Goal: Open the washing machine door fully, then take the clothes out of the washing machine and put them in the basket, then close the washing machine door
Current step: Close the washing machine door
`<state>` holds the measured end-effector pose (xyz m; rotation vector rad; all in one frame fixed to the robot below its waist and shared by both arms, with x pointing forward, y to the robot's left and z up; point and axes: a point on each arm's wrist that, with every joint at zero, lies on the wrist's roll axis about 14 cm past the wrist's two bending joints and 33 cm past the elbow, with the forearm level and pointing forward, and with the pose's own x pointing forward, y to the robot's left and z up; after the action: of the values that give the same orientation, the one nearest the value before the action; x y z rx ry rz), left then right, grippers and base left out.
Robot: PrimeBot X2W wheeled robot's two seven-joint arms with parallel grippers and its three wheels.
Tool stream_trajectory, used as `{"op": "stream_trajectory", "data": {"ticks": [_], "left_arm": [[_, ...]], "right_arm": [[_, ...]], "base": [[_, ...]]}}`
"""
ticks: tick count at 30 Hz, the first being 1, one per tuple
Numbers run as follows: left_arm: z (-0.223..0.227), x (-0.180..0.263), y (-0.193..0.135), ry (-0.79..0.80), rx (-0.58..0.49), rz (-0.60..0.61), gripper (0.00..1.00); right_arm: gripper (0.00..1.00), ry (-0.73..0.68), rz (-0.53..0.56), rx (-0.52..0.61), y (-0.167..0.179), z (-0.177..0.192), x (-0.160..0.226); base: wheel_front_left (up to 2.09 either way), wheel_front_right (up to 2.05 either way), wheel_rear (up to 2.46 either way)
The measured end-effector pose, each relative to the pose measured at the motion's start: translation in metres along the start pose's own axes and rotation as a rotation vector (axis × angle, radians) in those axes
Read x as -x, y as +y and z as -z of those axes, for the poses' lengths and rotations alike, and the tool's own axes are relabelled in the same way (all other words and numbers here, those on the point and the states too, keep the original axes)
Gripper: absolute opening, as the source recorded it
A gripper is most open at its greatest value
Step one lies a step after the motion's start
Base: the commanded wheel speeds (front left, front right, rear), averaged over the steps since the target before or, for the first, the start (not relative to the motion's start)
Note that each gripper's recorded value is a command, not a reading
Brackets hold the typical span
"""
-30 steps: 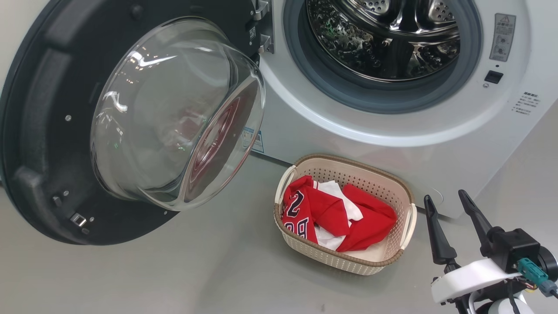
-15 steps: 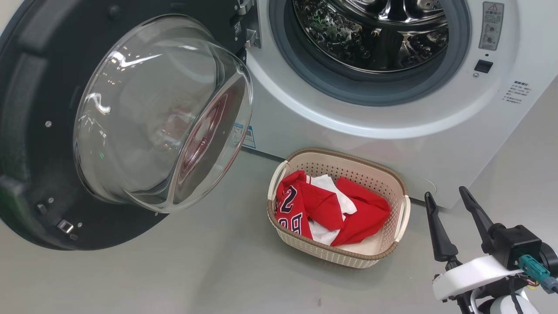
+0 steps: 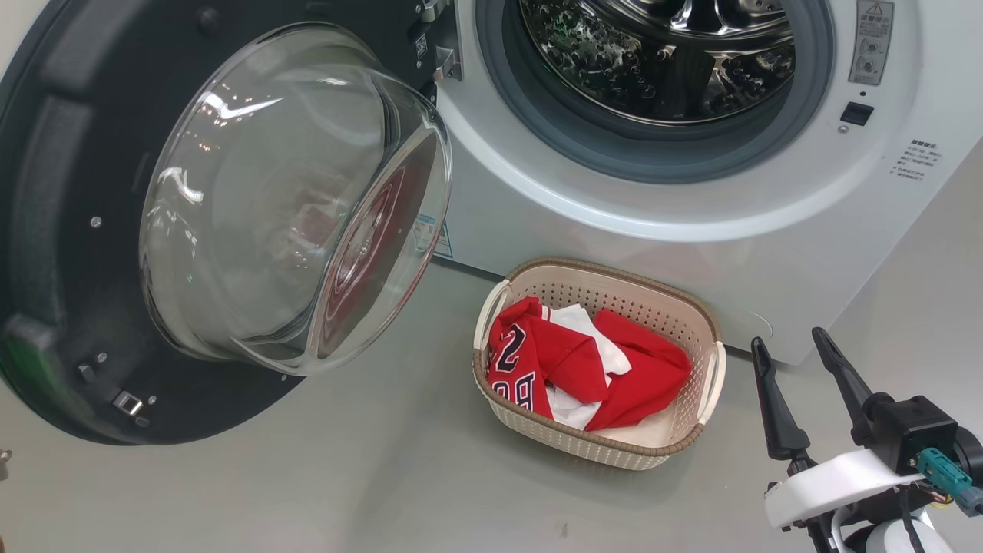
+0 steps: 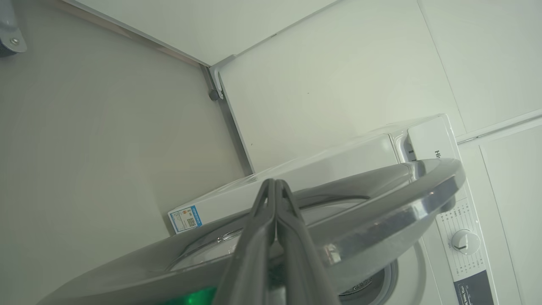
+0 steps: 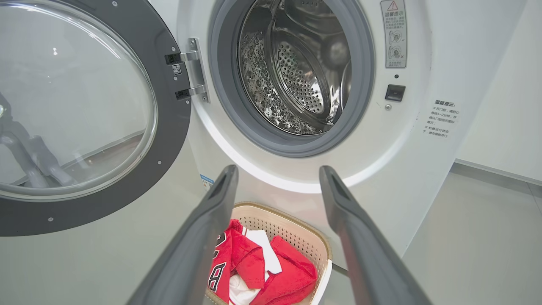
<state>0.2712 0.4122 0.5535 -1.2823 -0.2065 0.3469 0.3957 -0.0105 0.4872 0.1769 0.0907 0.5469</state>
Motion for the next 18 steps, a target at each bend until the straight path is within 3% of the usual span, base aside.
{"op": "stream_trajectory", "data": {"ticks": [18], "left_arm": [[0.049, 0.002, -0.019, 0.204, 0.065, 0.117, 0.0]], "right_arm": [[1.0, 0.001, 0.003, -0.006, -0.001, 0.001, 0.0]], "base": [[0.0, 0.0, 0.0]]}}
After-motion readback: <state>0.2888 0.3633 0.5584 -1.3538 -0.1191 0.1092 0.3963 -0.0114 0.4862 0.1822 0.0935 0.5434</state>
